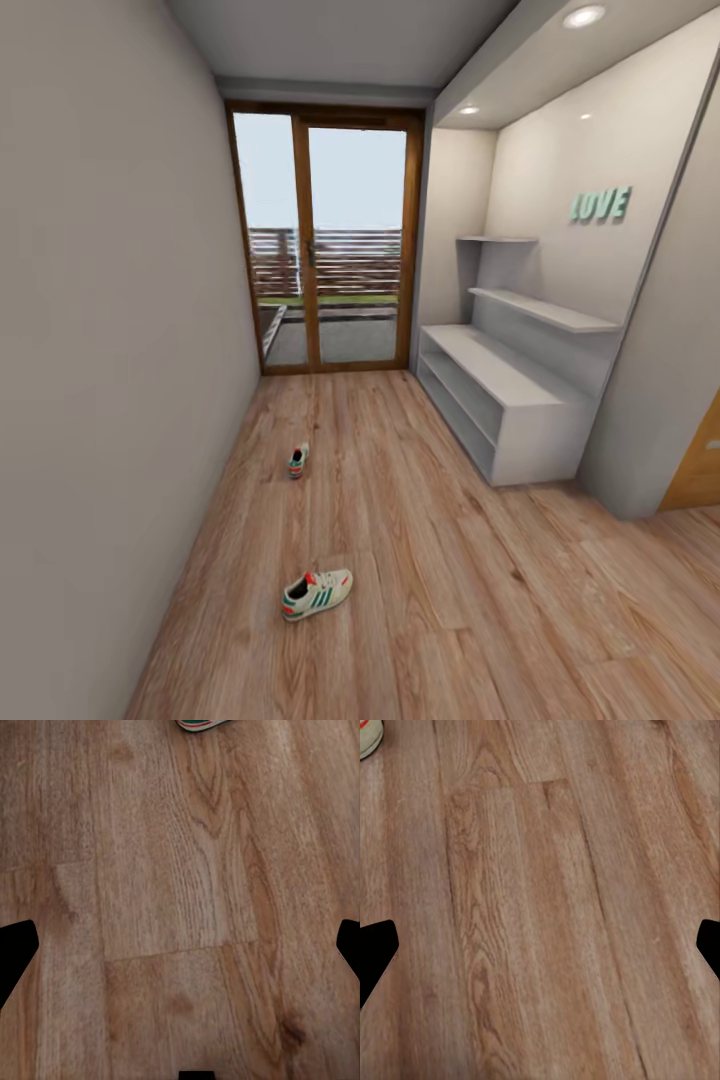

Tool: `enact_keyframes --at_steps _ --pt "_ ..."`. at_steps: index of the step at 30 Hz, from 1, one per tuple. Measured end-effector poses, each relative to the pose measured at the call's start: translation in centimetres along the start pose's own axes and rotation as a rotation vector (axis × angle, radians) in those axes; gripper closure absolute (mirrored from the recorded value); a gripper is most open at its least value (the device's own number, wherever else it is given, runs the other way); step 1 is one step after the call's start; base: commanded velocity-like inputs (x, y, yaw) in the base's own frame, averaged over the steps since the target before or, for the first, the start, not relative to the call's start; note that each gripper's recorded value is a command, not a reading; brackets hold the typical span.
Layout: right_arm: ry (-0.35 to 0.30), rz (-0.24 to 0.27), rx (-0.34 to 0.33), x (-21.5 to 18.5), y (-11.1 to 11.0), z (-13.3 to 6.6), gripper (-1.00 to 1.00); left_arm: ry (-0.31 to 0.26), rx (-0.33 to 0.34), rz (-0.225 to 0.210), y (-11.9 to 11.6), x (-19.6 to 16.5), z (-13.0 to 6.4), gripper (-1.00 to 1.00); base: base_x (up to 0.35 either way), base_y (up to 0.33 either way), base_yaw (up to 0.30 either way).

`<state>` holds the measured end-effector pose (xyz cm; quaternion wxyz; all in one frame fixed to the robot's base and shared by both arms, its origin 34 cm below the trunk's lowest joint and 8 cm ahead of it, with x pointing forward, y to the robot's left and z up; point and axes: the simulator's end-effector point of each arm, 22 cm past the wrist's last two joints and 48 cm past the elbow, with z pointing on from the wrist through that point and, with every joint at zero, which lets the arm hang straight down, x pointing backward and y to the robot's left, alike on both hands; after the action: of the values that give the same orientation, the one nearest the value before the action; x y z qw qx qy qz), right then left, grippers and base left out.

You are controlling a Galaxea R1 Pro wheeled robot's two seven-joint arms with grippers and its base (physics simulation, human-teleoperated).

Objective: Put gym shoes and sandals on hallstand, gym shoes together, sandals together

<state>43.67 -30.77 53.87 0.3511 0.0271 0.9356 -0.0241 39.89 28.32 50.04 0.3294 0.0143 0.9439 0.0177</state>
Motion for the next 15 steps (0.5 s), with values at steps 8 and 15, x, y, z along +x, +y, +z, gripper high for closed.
enact_keyframes --at_steps 8,15 --pt "-0.001 0.0 0.001 -0.08 -0.03 0.02 -1.0 0.0 0.0 0.001 -0.04 0.0 0.01 -1.0 0.055 0.0 0.0" --pt "-0.001 -0.003 -0.003 -0.05 0.1 0.02 -1.0 0.0 0.0 0.002 -0.14 0.0 0.02 -1.0 0.005 0.0 0.0"
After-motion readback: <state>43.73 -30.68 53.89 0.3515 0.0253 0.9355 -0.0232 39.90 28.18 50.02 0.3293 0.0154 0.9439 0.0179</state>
